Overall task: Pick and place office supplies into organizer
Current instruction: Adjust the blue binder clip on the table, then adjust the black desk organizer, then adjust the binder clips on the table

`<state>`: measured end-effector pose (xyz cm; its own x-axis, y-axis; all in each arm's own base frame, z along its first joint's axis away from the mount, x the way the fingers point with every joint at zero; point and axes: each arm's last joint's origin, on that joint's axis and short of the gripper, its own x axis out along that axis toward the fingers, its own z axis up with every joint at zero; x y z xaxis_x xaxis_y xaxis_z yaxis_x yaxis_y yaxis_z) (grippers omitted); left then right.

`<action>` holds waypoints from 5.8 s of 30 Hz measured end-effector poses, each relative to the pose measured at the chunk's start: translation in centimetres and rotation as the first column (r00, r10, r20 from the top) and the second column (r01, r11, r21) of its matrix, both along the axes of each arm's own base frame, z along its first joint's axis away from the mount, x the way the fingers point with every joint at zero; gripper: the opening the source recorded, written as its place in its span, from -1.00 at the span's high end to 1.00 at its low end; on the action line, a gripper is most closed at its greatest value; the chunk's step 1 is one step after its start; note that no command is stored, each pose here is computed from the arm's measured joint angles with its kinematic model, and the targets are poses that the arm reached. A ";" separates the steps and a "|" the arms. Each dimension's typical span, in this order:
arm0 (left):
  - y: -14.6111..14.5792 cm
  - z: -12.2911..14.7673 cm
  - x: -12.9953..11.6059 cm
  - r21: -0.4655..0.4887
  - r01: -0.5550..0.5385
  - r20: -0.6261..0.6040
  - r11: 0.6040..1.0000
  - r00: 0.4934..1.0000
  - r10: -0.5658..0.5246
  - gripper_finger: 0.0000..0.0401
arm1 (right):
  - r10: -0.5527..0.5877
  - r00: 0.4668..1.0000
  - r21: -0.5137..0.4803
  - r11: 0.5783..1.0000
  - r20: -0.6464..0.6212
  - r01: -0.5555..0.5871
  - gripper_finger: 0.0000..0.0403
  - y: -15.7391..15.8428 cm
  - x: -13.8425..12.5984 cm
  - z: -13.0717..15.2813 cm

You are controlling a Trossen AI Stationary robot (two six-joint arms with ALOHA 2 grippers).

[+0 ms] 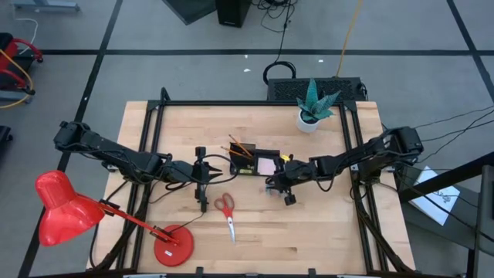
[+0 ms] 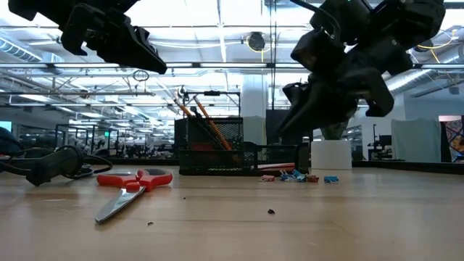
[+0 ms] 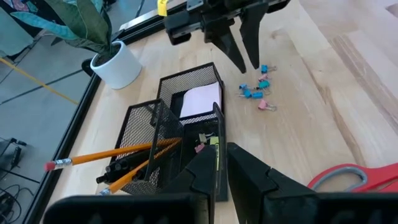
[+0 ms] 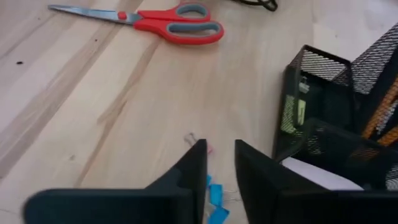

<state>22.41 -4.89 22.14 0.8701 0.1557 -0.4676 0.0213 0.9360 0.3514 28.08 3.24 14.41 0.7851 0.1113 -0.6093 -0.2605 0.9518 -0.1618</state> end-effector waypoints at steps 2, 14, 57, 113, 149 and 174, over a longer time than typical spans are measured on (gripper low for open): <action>0.0 0.0 0.0 0.000 0.000 0.000 1.000 1.000 0.000 0.77 | 0.001 1.000 -0.001 1.000 -0.013 -0.001 0.84 0.0 0.0 -0.3; 0.0 0.0 0.0 0.004 0.002 -0.002 1.000 1.000 -0.002 0.77 | -0.127 0.991 -0.146 0.982 -0.038 0.120 0.99 -0.5 0.9 -3.2; 0.0 0.0 0.0 0.019 0.008 -0.002 1.000 1.000 -0.008 0.77 | -0.084 0.996 -0.038 0.996 0.004 0.084 1.00 1.7 0.6 -1.7; 0.6 -3.8 5.8 0.061 0.168 -0.026 0.984 0.986 -0.167 0.77 | -0.320 0.933 0.016 0.947 0.166 0.322 1.00 -2.8 -3.1 4.5; -2.3 -0.2 5.4 0.102 0.214 -0.088 0.971 0.975 -0.206 0.77 | -0.276 0.957 0.115 0.952 -0.086 0.285 1.00 1.3 -2.5 -4.4; -2.2 -0.6 5.1 0.065 0.192 -0.129 0.979 0.975 -0.183 0.77 | -0.043 0.984 0.361 0.927 -0.171 0.103 1.00 2.2 -2.0 -6.0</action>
